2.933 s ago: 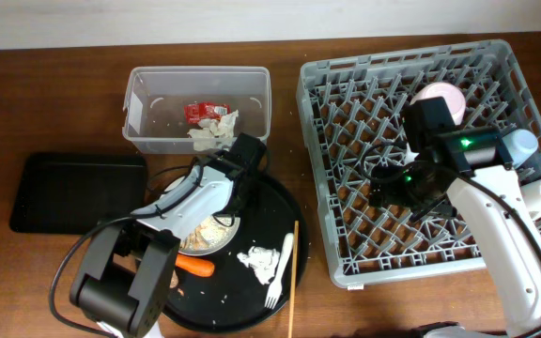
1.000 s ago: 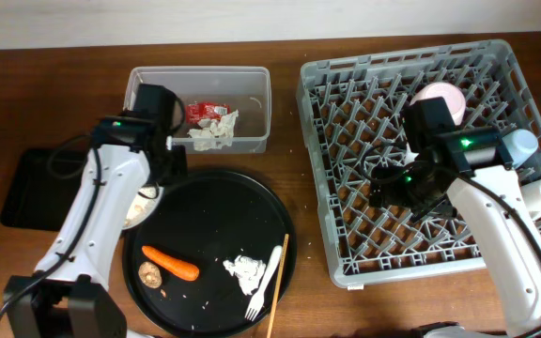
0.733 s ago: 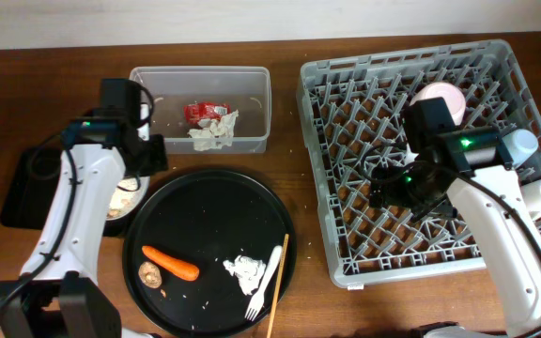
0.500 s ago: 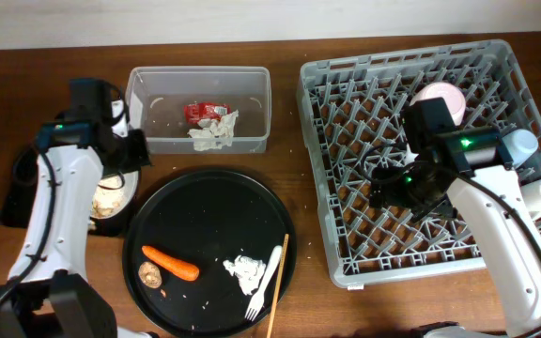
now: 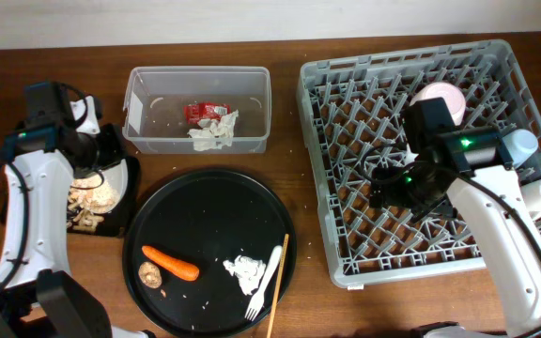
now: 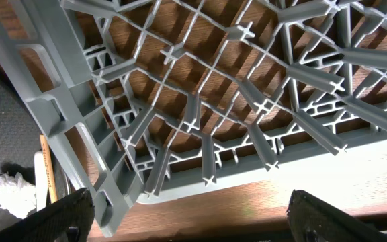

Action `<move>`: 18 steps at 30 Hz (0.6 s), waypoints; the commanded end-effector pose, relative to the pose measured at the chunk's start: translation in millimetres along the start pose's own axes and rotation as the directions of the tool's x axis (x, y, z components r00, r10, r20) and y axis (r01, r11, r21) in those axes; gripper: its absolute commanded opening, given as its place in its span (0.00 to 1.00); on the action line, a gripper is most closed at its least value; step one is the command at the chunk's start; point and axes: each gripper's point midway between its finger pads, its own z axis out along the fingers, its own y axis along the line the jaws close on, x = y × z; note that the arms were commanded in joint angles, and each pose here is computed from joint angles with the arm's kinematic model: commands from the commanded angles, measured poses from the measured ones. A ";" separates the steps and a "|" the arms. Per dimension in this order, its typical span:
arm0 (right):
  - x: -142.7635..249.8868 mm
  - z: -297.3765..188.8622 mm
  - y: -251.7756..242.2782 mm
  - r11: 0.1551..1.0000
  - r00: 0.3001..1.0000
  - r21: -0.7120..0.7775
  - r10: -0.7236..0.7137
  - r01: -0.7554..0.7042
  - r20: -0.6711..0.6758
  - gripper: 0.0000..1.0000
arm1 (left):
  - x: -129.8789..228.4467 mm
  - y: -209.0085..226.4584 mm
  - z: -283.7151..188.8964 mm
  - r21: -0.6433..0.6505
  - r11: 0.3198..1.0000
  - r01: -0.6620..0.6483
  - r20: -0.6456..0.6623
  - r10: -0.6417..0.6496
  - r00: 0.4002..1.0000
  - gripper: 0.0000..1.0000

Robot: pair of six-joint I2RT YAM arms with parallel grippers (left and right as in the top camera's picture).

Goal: Sort waste into correct bins and load items into the dishwasher rack
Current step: 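Lift the white plate with the left gripper toward the black tray, then tilt the plate with the left gripper to tip rice onto the black tray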

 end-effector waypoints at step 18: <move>-1.6 -6.1 -2.5 1.000 1.000 0.001 -0.001 0.001 0.023 0.95 | -34.9 6.7 -51.0 0.408 0.908 0.088 0.120 -0.149 0.981 0.00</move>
